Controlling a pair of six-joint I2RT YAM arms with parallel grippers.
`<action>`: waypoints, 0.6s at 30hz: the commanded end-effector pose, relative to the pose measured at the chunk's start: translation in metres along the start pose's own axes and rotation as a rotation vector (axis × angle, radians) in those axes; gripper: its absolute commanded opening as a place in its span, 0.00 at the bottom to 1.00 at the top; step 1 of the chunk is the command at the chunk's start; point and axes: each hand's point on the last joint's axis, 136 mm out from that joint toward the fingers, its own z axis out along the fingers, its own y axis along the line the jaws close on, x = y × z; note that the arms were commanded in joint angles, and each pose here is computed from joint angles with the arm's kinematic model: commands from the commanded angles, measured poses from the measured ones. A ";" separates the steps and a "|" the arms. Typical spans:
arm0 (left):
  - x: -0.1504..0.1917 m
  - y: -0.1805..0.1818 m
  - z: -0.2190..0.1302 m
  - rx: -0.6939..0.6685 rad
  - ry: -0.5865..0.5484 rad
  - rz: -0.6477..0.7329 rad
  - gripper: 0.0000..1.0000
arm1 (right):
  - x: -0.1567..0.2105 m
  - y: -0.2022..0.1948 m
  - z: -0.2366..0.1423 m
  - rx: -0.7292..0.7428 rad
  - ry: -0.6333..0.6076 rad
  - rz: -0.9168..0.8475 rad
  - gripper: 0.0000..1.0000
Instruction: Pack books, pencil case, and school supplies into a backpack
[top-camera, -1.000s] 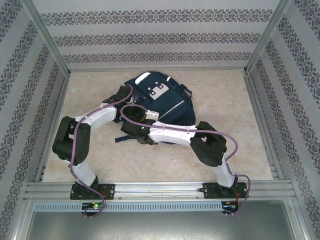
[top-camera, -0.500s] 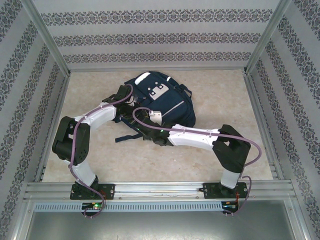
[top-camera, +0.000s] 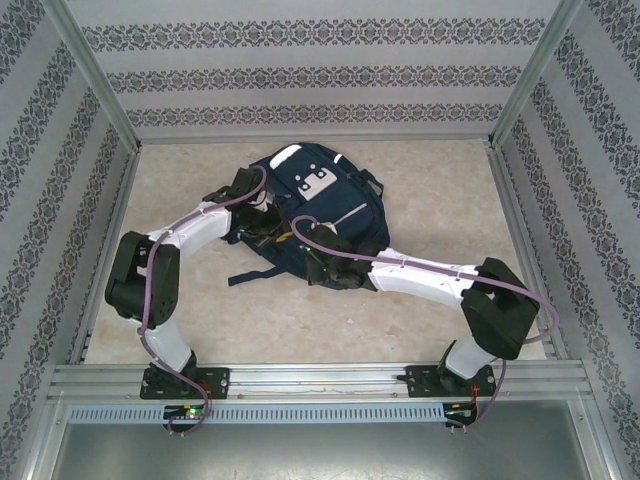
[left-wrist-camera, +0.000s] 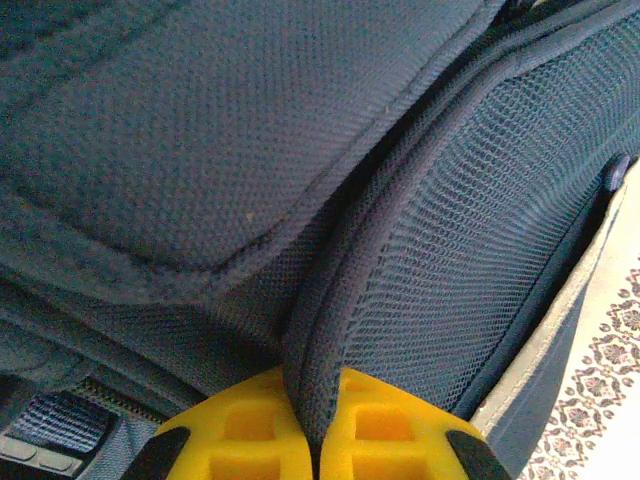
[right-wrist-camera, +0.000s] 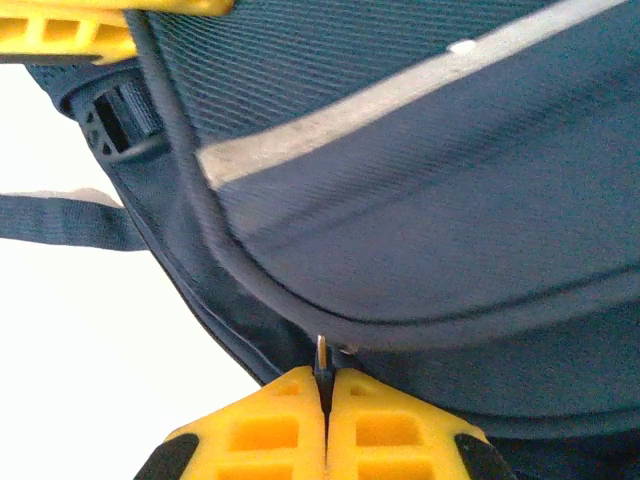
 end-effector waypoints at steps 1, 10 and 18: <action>-0.028 0.009 -0.013 -0.039 -0.074 0.059 0.00 | 0.025 -0.036 -0.006 0.054 0.100 -0.101 0.00; -0.022 0.014 -0.013 -0.075 -0.001 0.235 0.00 | 0.001 -0.087 0.004 0.082 -0.006 -0.205 0.00; -0.063 0.015 -0.003 -0.124 -0.007 0.317 0.00 | 0.005 0.001 -0.021 -0.188 -0.103 -0.411 0.00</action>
